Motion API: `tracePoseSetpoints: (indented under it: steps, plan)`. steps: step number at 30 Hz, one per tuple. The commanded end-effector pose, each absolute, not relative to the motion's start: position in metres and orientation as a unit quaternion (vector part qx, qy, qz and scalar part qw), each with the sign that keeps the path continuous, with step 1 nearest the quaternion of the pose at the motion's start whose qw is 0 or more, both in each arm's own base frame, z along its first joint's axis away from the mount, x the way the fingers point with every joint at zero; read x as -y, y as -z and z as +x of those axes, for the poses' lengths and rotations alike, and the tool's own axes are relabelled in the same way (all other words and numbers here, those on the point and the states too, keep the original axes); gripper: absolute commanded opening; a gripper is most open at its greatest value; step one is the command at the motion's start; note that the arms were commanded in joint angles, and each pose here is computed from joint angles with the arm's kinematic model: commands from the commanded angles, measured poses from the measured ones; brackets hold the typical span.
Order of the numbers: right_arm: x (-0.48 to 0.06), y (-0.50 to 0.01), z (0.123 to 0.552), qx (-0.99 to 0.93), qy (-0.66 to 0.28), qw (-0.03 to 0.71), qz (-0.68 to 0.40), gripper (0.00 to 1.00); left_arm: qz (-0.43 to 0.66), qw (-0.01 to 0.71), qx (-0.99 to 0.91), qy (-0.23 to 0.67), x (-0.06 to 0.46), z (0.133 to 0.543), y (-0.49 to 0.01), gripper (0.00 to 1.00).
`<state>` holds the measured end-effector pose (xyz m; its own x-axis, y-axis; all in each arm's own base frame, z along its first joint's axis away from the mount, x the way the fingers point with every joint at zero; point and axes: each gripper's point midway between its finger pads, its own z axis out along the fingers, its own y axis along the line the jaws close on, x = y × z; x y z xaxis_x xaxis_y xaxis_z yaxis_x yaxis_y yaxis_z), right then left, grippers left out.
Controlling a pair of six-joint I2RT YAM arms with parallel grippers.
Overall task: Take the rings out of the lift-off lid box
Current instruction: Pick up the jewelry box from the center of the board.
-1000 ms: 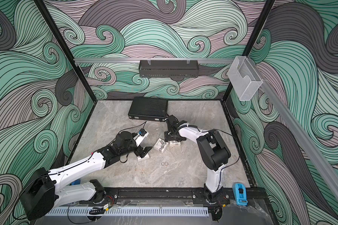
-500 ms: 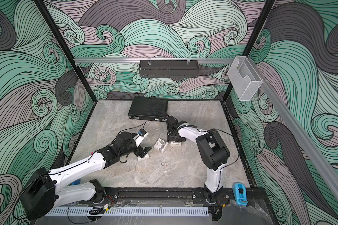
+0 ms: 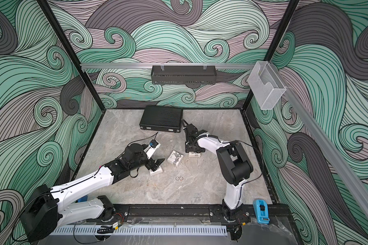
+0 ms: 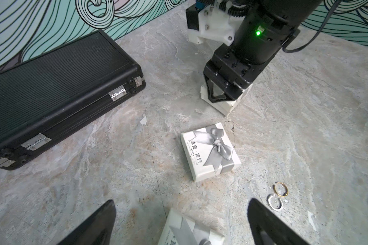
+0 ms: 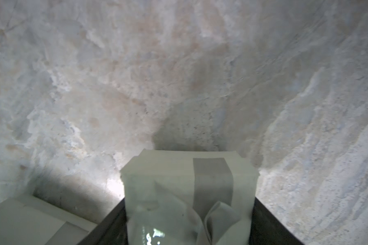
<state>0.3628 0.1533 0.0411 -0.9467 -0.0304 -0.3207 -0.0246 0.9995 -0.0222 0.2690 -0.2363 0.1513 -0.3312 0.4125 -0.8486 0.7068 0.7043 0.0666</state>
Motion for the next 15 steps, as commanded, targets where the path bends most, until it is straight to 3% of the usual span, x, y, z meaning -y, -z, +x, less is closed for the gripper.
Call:
tracePoseSetpoints:
  steps: [1, 15]
  plan:
    - [-0.131, -0.055, 0.374, -0.984, 0.013, 0.178, -0.007, 0.75, 0.348, 0.463, -0.802, 0.146, 0.230, 0.267, -0.153, 0.97]
    - [-0.115, -0.036, 0.433, -0.987, 0.006, 0.162, -0.010, 0.74, 0.350, 0.462, -0.803, 0.138, 0.229, 0.269, -0.154, 0.97]
